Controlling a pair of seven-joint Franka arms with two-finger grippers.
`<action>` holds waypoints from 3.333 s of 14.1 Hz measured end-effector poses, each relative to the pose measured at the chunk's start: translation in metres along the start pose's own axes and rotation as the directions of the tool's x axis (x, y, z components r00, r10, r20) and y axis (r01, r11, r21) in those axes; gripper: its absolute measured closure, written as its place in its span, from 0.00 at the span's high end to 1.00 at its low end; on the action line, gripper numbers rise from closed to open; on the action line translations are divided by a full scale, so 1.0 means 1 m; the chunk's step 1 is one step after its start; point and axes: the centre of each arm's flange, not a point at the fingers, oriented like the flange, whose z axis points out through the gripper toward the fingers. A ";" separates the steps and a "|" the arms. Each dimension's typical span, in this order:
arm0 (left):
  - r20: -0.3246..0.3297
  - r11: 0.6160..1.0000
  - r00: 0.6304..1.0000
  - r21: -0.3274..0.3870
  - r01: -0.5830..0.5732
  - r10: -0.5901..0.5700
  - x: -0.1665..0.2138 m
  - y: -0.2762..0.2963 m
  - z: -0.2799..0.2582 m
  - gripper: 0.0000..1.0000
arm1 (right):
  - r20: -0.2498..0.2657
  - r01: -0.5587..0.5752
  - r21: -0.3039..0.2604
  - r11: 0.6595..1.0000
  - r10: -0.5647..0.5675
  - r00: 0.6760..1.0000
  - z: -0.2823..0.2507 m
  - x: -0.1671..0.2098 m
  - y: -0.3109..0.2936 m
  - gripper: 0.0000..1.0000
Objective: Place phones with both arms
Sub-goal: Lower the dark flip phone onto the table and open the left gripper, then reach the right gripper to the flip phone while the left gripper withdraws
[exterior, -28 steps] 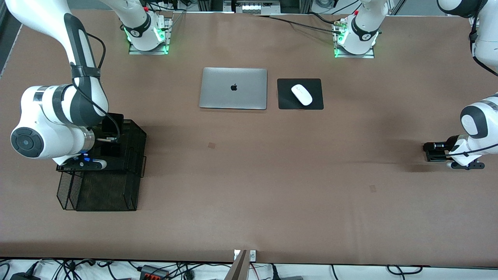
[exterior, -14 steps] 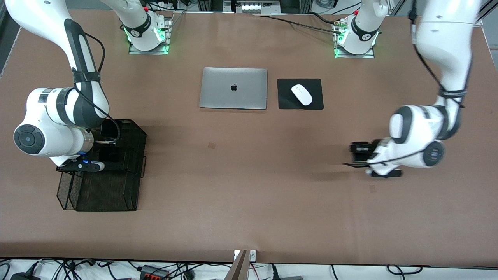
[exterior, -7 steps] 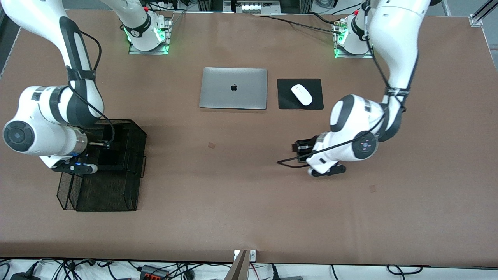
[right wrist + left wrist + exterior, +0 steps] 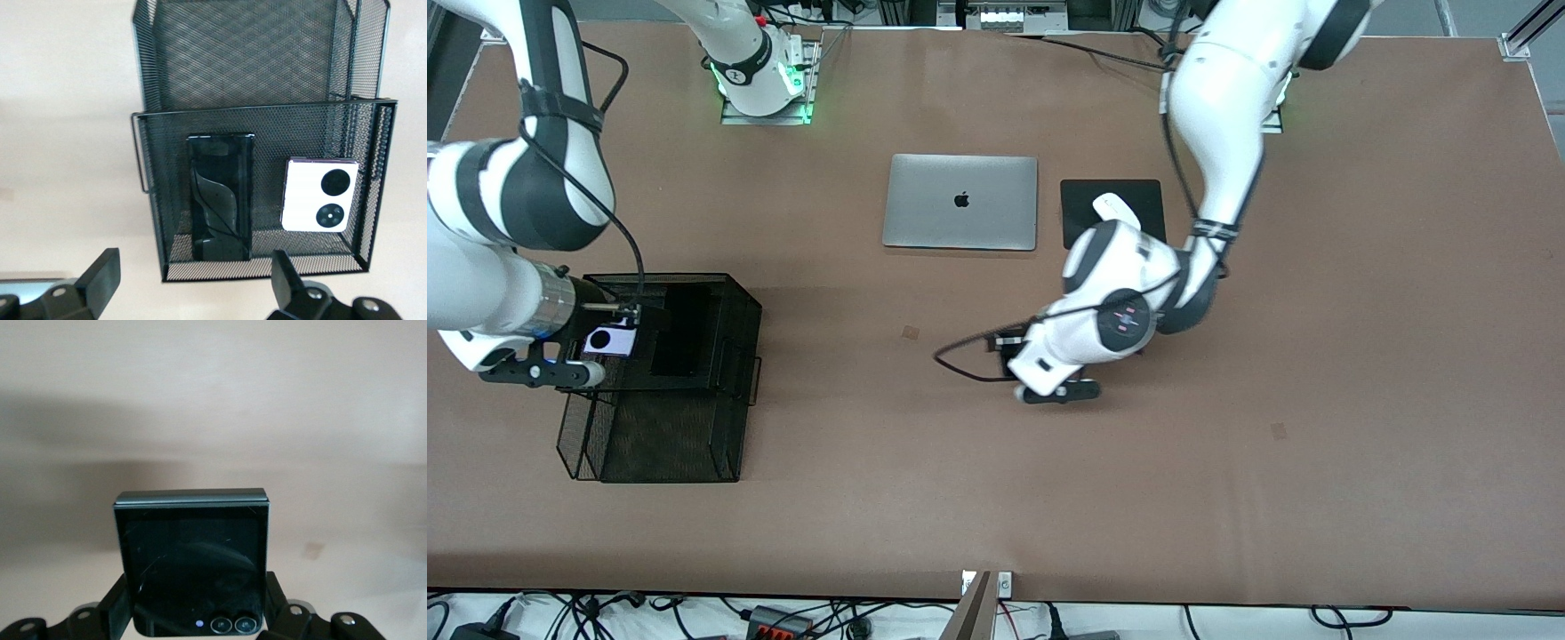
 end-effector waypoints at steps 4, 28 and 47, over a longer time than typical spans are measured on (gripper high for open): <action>-0.127 0.997 0.992 -0.079 -0.027 0.017 -0.017 0.039 0.043 0.80 | -0.068 0.024 0.004 1.000 -0.023 0.997 -0.046 -0.004 -0.014 1.00; -0.135 0.986 0.978 0.075 -0.149 0.158 -0.055 0.049 0.123 0.80 | -0.167 0.120 -0.025 0.992 -0.122 0.978 0.018 0.035 -0.091 1.00; -0.167 0.975 0.960 0.018 -0.224 0.223 0.054 -0.042 -0.068 1.00 | -0.262 0.275 -0.049 0.960 -0.278 0.924 0.042 0.024 -0.209 1.00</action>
